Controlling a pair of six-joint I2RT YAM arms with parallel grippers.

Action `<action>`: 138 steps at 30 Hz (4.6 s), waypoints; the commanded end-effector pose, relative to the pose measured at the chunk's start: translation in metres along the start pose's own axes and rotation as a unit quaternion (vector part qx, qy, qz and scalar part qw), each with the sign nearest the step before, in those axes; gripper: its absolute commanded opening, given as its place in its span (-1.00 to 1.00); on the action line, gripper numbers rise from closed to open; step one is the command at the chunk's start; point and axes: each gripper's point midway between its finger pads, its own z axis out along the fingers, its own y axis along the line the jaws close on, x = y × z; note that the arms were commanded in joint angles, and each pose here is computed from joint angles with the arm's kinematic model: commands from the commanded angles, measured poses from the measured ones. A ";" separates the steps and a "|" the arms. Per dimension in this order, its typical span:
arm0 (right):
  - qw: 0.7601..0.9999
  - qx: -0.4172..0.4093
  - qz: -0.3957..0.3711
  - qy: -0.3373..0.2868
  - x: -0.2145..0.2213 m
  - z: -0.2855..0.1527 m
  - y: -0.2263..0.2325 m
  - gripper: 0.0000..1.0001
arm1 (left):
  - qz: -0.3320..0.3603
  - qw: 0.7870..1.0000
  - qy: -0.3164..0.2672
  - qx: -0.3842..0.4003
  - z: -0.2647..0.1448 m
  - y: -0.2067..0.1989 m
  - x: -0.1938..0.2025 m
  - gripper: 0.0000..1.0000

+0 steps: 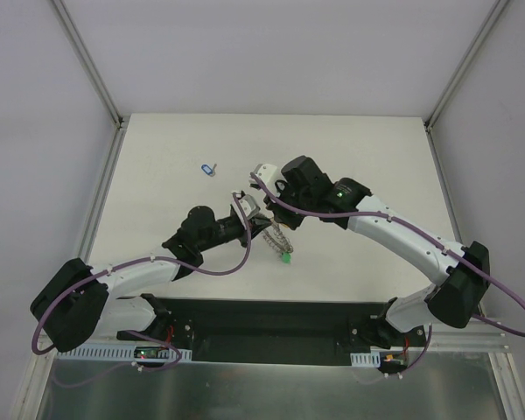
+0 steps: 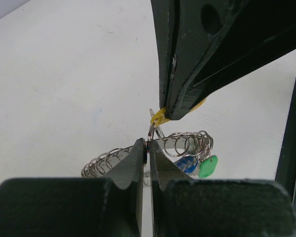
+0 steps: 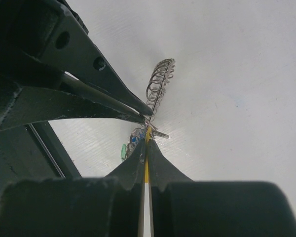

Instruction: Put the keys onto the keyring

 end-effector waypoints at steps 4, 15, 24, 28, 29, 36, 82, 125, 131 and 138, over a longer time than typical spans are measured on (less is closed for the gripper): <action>0.999 0.036 -0.010 -0.020 -0.009 -0.024 -0.013 -0.98 | 0.016 0.999 -0.046 0.001 0.003 0.000 -0.037 -1.00; 0.997 0.077 0.002 0.001 0.014 -0.034 -0.034 -0.98 | 0.013 0.996 -0.081 -0.036 -0.019 0.004 -0.057 -1.00; 0.998 0.066 0.021 -0.002 0.021 -0.026 -0.036 -0.98 | 0.011 0.992 -0.118 -0.039 -0.032 0.001 -0.075 -1.00; 0.998 0.049 0.021 -0.021 0.012 -0.025 -0.031 -0.97 | -0.011 0.992 -0.125 -0.033 -0.033 -0.004 -0.076 -1.00; 0.998 0.043 0.019 -0.030 0.008 -0.027 -0.028 -0.97 | -0.012 0.992 -0.121 -0.033 -0.033 -0.003 -0.073 -1.00; 0.997 0.038 -0.013 -0.058 -0.010 -0.042 -0.028 -0.98 | -0.012 0.997 -0.072 -0.005 -0.030 -0.012 -0.046 -0.41; 0.997 0.040 -0.024 -0.060 -0.028 -0.053 -0.012 -0.97 | 0.037 0.997 -0.048 0.039 0.023 -0.015 -0.049 -0.26; 0.994 0.108 0.016 0.003 0.029 -0.052 -0.057 -0.98 | 0.029 0.996 -0.086 -0.010 -0.007 -0.009 -0.068 -1.00; 0.994 0.103 0.023 -0.004 0.030 -0.051 -0.055 -0.97 | 0.026 0.996 -0.087 -0.018 -0.012 -0.007 -0.070 -1.00; 0.996 0.073 0.021 -0.034 0.014 -0.060 -0.043 -0.98 | 0.011 0.998 -0.067 -0.006 -0.009 -0.012 -0.053 -0.92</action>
